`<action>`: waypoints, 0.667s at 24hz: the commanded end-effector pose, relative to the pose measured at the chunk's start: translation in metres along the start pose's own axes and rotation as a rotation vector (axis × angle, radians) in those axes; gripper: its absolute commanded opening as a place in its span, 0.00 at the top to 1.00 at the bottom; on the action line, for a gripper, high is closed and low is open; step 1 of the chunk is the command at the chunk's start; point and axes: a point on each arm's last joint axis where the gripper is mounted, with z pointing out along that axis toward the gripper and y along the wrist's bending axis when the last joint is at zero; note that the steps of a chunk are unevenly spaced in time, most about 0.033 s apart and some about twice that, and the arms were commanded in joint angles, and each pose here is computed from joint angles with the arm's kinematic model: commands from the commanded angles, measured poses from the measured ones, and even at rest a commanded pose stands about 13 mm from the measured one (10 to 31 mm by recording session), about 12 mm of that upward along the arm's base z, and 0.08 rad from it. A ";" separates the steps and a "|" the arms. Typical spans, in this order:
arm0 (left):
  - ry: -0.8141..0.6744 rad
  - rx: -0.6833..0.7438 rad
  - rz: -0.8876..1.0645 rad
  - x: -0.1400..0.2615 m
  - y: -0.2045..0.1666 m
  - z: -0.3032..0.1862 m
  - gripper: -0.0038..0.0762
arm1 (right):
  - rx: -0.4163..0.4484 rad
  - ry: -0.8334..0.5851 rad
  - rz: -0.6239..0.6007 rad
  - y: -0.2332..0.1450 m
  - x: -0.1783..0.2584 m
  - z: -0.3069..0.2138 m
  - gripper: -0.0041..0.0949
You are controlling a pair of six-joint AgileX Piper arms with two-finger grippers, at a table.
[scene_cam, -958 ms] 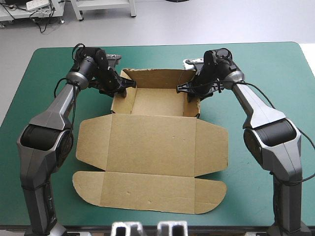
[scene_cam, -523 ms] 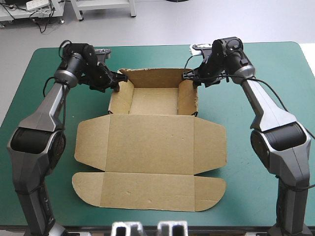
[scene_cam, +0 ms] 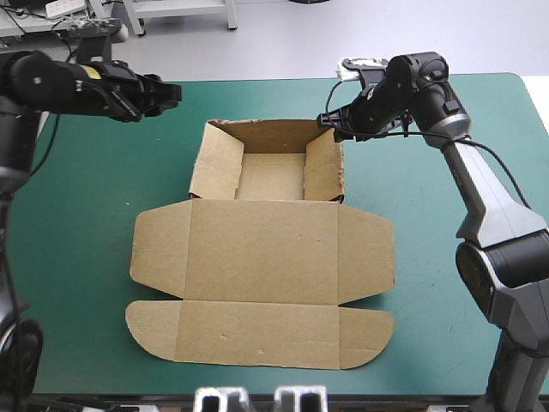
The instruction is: Fold the box
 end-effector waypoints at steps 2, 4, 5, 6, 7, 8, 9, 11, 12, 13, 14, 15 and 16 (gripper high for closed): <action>-0.181 0.041 0.160 0.030 -0.034 -0.108 0.64 | -0.012 0.014 0.004 -0.001 0.005 -0.006 0.53; -0.213 0.016 0.181 0.060 -0.038 -0.140 0.65 | -0.012 0.050 0.010 -0.004 0.005 0.011 0.53; -0.211 -0.004 0.184 0.075 -0.036 -0.147 0.65 | -0.017 0.064 0.016 -0.004 0.006 0.018 0.53; -0.203 -0.038 0.188 0.097 -0.033 -0.155 0.65 | -0.020 0.080 0.014 -0.005 0.006 0.027 0.53; -0.190 -0.069 0.190 0.117 -0.029 -0.159 0.65 | -0.022 0.100 0.008 -0.006 0.006 0.035 0.53; -0.175 -0.100 0.192 0.137 -0.025 -0.161 0.65 | -0.020 0.117 0.007 -0.008 0.007 0.043 0.53; -0.168 -0.117 0.193 0.149 -0.022 -0.162 0.65 | -0.018 0.128 0.009 -0.009 0.008 0.048 0.53; -0.154 -0.153 0.197 0.178 -0.016 -0.164 0.65 | -0.020 0.142 0.009 -0.010 0.008 0.055 0.59; -0.154 -0.170 0.200 0.188 -0.014 -0.165 0.65 | -0.019 0.142 0.002 -0.010 0.008 0.055 0.67; -0.155 -0.183 0.203 0.199 -0.012 -0.166 0.65 | -0.014 0.143 -0.001 -0.010 0.008 0.056 0.78; -0.160 -0.199 0.207 0.208 -0.010 -0.168 0.65 | -0.006 0.140 -0.005 -0.011 0.008 0.055 0.91; -0.164 -0.216 0.211 0.214 -0.008 -0.170 0.65 | 0.001 0.133 -0.009 -0.011 0.008 0.052 0.99; -0.173 -0.239 0.217 0.221 -0.006 -0.172 0.65 | 0.006 0.120 -0.009 -0.012 0.007 0.046 0.97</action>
